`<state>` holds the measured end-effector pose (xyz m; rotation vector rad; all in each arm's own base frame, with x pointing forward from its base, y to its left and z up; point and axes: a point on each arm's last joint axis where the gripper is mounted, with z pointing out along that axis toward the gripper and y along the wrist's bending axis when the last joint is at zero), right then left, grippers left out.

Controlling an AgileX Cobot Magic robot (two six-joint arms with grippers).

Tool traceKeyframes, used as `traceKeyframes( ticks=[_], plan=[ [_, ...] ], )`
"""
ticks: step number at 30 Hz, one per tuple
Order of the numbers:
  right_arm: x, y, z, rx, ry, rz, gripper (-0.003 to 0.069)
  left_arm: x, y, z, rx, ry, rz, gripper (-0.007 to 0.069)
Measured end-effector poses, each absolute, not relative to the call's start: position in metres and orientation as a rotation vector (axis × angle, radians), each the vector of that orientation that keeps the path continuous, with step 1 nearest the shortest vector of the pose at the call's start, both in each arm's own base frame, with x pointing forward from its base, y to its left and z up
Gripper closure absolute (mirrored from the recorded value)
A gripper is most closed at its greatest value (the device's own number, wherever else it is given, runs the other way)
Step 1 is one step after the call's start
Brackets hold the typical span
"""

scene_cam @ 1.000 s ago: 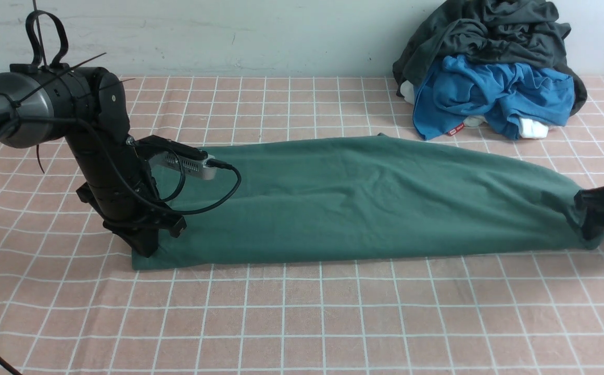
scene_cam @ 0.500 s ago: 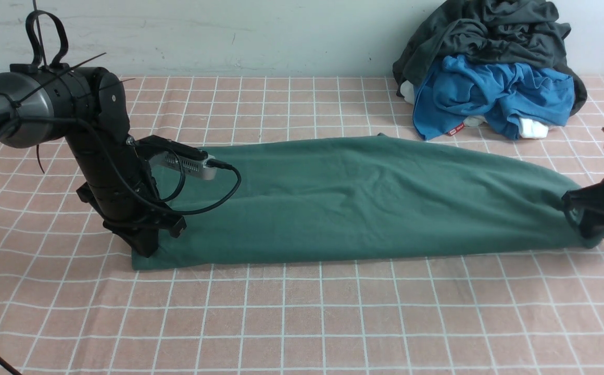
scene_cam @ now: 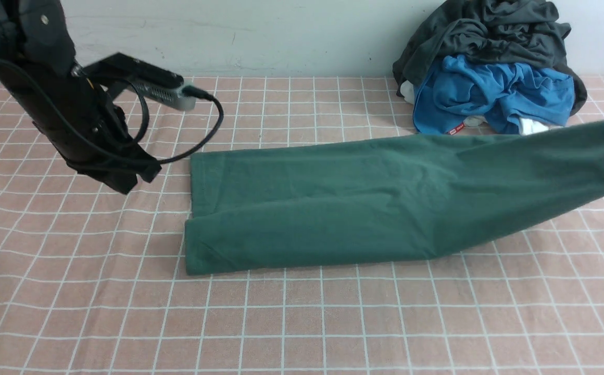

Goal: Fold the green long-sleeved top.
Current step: Use the right arm to drag the right edge of the fabric to the left and folds it over the left edge

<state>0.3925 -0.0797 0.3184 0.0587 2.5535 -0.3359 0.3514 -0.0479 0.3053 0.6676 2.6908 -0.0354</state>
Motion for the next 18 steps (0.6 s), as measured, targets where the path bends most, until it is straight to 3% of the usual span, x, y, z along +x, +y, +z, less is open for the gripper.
traceKeyframes(
  ticks=[3,8,9,11,13,14,18],
  plan=[
    [0.387,-0.047,0.361,-0.044,2.434,-0.291,0.0645,0.339,-0.046,0.33,0.652,2.61,-0.016,0.0629],
    [0.387,0.054,0.405,-0.372,2.257,-0.097,0.0645,0.321,-0.044,0.359,0.634,2.517,0.003,0.0629],
    [0.387,0.058,0.405,-0.388,2.253,-0.093,0.0645,0.321,-0.044,0.36,0.634,2.514,0.004,0.0629],
    [0.388,0.122,0.401,-0.557,2.192,0.03,0.0645,0.315,-0.043,0.368,0.631,2.49,0.014,0.0629],
    [0.39,0.161,0.391,-0.65,2.166,0.096,0.0645,0.311,-0.042,0.372,0.63,2.478,0.027,0.0629],
    [0.39,0.166,0.389,-0.659,2.167,0.104,0.0645,0.311,-0.042,0.372,0.63,2.478,0.027,0.0629],
    [0.391,0.249,0.341,-0.843,2.173,0.223,0.0645,0.308,-0.039,0.377,0.634,2.464,0.059,0.0629]
  ],
)
